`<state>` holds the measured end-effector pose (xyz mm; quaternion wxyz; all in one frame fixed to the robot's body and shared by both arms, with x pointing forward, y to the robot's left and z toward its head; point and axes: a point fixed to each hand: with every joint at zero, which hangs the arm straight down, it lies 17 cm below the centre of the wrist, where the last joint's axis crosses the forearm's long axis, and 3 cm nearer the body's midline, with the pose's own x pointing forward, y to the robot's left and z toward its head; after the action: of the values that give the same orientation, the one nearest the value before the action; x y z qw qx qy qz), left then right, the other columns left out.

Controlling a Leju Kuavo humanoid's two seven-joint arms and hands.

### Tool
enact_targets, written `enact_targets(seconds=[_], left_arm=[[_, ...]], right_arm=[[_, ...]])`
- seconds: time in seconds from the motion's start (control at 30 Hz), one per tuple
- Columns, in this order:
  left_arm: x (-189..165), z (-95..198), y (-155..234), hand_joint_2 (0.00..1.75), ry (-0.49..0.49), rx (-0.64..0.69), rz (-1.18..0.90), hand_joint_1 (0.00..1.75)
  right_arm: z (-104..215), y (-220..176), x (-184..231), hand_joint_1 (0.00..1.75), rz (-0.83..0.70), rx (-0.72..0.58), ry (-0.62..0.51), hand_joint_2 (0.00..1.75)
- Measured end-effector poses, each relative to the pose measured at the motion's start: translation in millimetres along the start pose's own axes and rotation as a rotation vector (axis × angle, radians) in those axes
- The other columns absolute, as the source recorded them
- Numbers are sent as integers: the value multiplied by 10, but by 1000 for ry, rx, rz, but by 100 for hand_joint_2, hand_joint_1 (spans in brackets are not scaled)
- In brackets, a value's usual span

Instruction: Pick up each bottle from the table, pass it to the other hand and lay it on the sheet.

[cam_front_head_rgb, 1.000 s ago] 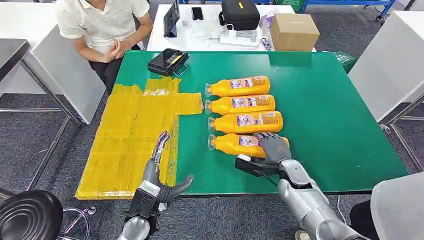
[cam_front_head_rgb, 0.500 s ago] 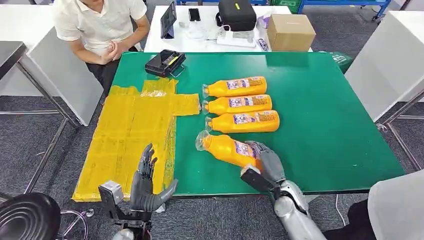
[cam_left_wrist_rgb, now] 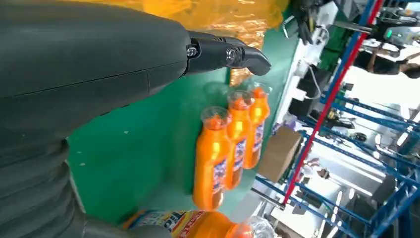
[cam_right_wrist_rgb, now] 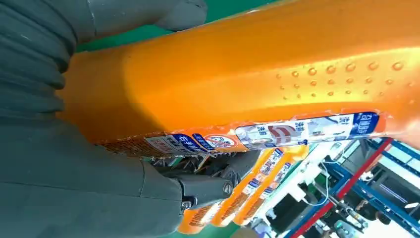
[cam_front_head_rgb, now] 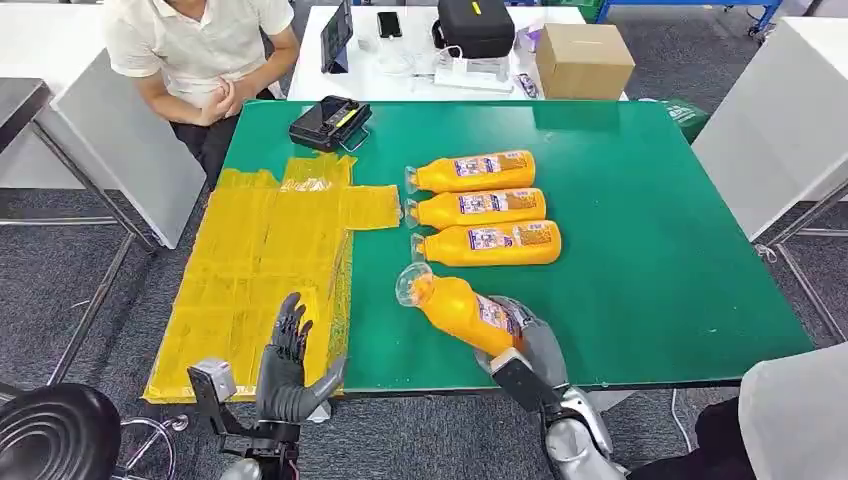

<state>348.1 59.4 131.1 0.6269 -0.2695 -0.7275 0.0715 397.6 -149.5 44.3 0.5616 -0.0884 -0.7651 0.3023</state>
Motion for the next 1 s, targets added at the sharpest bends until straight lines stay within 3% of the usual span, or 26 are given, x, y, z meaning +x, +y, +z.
enact_targets(seconds=[0.3, 0.37, 0.5, 0.8, 1.0], left_arm=[[63, -57, -281, 175, -17, -87, 54, 0], [83, -98, -274, 175, -19, -83, 60, 0], [61, -144, -257, 175, 0, -72, 85, 0], [-157, -143, -301, 175, 113, -83, 176, 0], [-168, -252, -307, 175, 120, -75, 193, 0]], right_arm=[[-141, -88, 229, 175, -105, -88, -54, 175], [-194, -121, 295, 155, -122, -115, -70, 175], [-257, -109, 379, 171, -148, -133, -79, 175], [-444, 143, 671, 168, -127, -71, -146, 175], [-560, 366, 900, 168, -124, -13, -194, 175]])
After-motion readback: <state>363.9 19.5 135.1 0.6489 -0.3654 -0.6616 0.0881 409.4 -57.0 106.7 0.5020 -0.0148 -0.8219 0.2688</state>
